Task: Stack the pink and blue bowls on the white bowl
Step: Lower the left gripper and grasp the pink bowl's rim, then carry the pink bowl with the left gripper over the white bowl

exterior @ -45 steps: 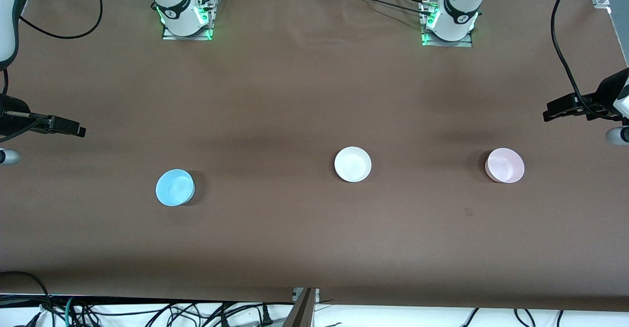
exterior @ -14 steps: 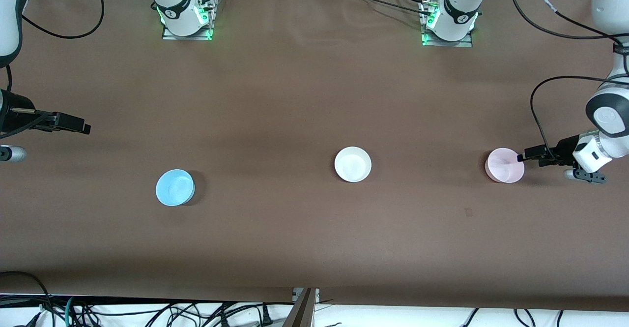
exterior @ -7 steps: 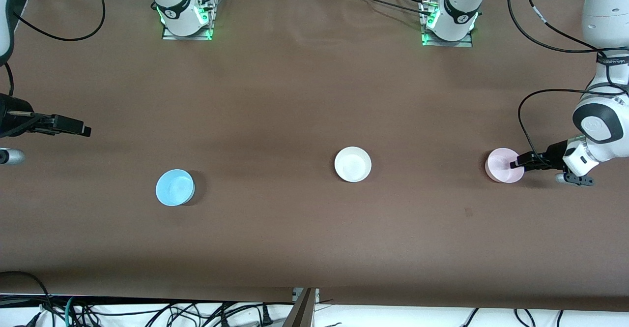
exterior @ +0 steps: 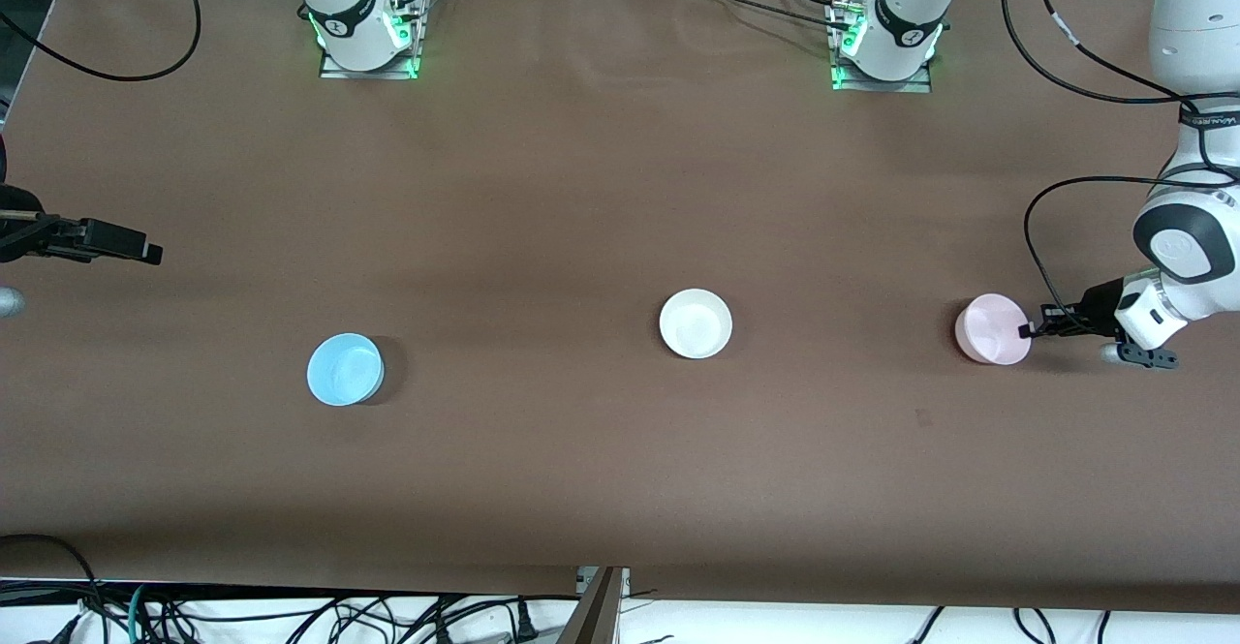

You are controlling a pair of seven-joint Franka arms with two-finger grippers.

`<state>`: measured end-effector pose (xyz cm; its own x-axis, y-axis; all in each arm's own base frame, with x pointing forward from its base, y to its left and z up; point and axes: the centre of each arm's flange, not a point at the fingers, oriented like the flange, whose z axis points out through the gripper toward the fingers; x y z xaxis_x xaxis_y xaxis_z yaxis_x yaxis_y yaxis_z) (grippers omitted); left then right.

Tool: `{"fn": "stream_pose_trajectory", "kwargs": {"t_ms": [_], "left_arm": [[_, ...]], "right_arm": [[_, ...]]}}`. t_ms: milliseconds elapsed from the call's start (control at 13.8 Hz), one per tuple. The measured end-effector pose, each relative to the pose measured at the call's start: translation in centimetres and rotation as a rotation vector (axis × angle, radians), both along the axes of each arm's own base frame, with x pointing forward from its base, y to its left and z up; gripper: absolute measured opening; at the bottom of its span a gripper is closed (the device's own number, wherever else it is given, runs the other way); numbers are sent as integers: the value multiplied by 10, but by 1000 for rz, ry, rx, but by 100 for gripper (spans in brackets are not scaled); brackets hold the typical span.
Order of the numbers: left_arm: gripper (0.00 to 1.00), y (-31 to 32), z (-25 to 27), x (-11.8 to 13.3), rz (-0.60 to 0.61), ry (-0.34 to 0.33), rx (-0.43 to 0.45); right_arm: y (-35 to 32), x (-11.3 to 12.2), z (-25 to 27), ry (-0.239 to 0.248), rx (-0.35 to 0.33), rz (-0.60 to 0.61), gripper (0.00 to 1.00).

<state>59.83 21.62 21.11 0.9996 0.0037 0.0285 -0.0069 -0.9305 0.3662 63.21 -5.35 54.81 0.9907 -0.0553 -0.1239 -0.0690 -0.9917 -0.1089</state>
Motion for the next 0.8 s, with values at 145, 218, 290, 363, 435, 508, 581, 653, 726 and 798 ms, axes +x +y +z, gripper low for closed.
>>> {"fn": "stream_pose_trajectory", "kwargs": {"t_ms": [145,218,290,363,435,508,581,653,726,798], "left_arm": [[3,-20,24,19,15,2,-22],[3,-38,37,30,17,-1,-27],[3,-63,48,41,15,-2,-33],[3,-92,57,50,11,0,-41],[3,-127,66,58,11,7,-54],[3,-163,71,63,14,21,-72],[3,-196,73,66,16,40,-92],[3,-226,73,67,12,59,-111],[3,-253,72,66,-1,75,-120],[3,-279,73,65,-12,83,-111]], "right_arm": [[2,-2,4,-4,-8,-5,98],[2,-3,5,-7,-15,-6,98],[0,-5,3,-19,-25,-8,98],[0,-8,-1,-34,-30,-10,98],[0,-13,-6,-45,-32,-12,98],[1,-18,-9,-50,-36,-10,98],[2,-23,-10,-52,-45,-7,98],[3,-28,-8,-58,-54,-2,98],[4,-32,-7,-70,-61,0,98],[4,-37,-9,-88,-64,-1,98]]}}
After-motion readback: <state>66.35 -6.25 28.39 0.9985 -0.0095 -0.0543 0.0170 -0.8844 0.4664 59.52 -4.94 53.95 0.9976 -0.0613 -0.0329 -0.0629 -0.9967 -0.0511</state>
